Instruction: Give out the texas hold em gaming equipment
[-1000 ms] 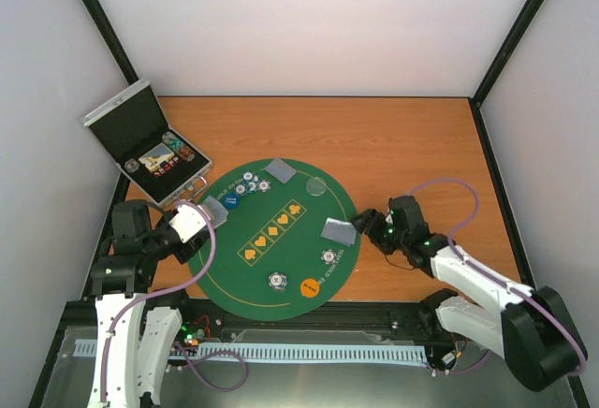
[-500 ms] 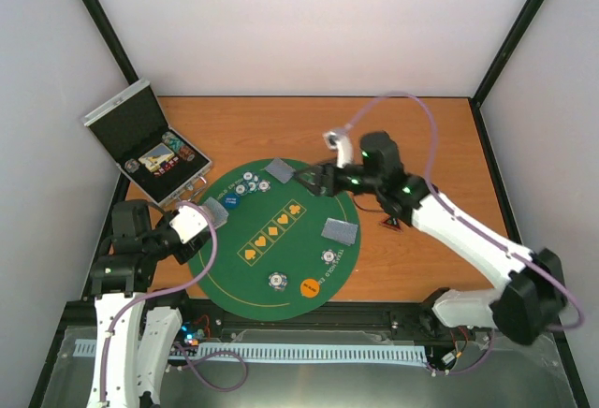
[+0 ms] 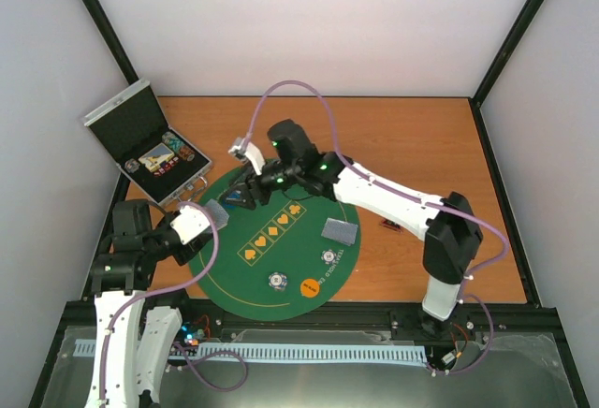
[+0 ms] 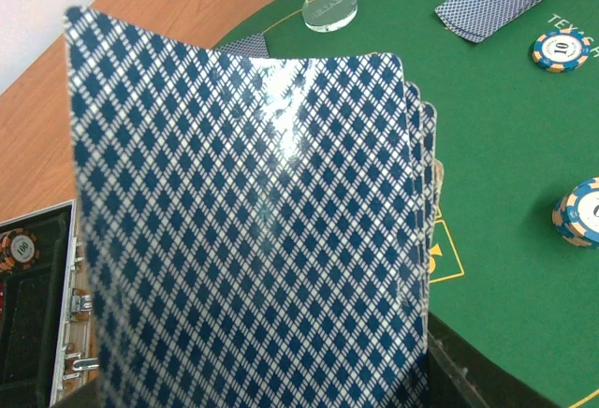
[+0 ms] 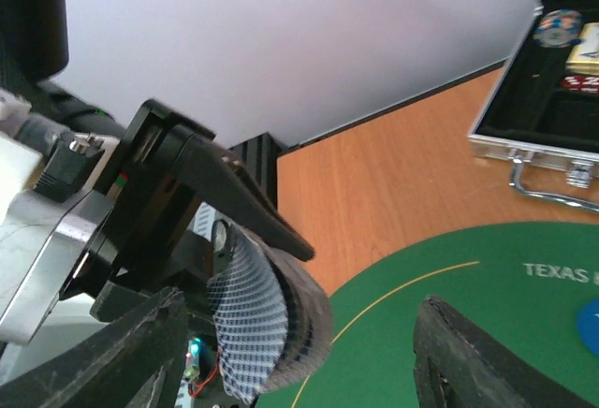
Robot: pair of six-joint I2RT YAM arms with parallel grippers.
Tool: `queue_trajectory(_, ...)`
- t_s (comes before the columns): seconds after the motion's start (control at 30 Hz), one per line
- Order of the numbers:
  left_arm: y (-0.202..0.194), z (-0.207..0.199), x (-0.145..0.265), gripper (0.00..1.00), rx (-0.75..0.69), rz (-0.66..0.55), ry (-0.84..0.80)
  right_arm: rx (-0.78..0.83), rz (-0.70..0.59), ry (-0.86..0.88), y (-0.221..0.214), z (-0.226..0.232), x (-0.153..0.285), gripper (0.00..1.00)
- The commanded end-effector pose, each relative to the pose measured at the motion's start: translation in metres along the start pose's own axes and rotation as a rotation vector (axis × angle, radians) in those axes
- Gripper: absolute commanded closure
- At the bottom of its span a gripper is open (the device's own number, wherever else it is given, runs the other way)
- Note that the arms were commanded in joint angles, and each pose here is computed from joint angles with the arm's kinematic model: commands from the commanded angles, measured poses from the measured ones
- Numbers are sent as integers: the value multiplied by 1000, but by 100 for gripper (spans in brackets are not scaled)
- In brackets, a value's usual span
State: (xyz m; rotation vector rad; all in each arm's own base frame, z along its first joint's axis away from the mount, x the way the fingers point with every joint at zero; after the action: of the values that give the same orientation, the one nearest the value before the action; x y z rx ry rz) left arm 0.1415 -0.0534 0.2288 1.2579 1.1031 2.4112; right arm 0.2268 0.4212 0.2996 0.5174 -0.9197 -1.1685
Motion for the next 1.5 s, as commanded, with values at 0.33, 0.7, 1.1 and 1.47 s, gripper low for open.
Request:
queue_trajectory(0.33,16,6,12,52,-41,-53,24,54,119,22,-14,4,-47,51)
queue_trajectory(0.7,15,4,12,52,-37,-50,25,81,117,-61,-14,2,-40,96)
queue_trajectory(1.1,9,3,8,52,-29,-29,25,123,88,-143,-3,4,-23,96)
queue_trajectory(1.47,8,4,7,52,-30,-26,29,101,102,-94,-7,7,-26,97)
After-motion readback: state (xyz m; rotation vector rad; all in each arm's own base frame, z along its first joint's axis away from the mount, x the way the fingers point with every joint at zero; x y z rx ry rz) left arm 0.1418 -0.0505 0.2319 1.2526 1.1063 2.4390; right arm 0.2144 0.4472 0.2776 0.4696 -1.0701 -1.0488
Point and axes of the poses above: each gripper's point midway between its finger pads, its own x axis back along the fingers, its own z axis along the line the jaws close on, y = z × x, the point moved 5 cm from there along x, back along the fingers, and after that the axes turned 7 degrees about -x, right-handed, at the moved point
